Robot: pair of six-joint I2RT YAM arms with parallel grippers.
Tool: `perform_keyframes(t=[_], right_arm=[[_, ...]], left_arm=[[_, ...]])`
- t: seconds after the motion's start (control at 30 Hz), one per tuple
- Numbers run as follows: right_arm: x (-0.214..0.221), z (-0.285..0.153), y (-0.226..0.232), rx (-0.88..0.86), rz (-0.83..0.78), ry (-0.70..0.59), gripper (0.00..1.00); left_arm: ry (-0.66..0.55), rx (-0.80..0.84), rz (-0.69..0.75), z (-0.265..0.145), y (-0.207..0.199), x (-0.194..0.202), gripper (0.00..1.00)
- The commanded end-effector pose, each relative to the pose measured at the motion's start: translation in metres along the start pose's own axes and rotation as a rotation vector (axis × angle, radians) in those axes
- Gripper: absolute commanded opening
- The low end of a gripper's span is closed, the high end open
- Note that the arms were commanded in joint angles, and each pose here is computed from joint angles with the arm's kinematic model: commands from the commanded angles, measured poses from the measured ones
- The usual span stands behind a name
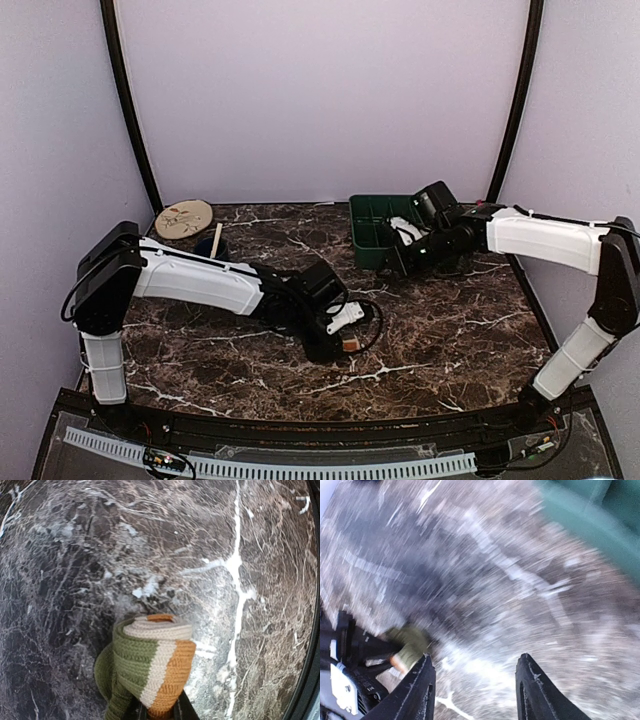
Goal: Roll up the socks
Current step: Move the storage box to the center of the board.
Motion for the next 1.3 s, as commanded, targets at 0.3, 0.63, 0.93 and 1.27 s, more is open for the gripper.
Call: perform_keyframes(t=[0.3, 0.63, 0.93, 1.27], right_arm=[[-0.079, -0.057, -0.096, 0.551, 0.114, -0.337, 0.48], [-0.106, -0.066, -0.181, 0.807, 0.218, -0.365, 0.49], [-0.115, -0.069, -0.243, 0.905, 0.313, -0.36, 0.5], [-0.115, -0.056, -0.283, 0.959, 0.34, -0.317, 0.5]], left_arm=[[-0.207, -0.063, -0.354, -0.061, 0.081, -0.073, 0.0], [-0.412, -0.147, -0.575, -0.103, 0.171, -0.123, 0.0], [-0.541, -0.217, -0.698, -0.109, 0.214, -0.148, 0.0], [-0.599, -0.287, -0.777, -0.1, 0.235, -0.156, 0.0]])
Point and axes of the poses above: each gripper's point midway between its finger pads, its own z axis out along the fingers, its own y axis along the line the jaws close on, x = y × z, the point moved 4 cm from there along -z, back along the fingers, and after that the axes turned 7 degrees about z, right-handed, at the moved point
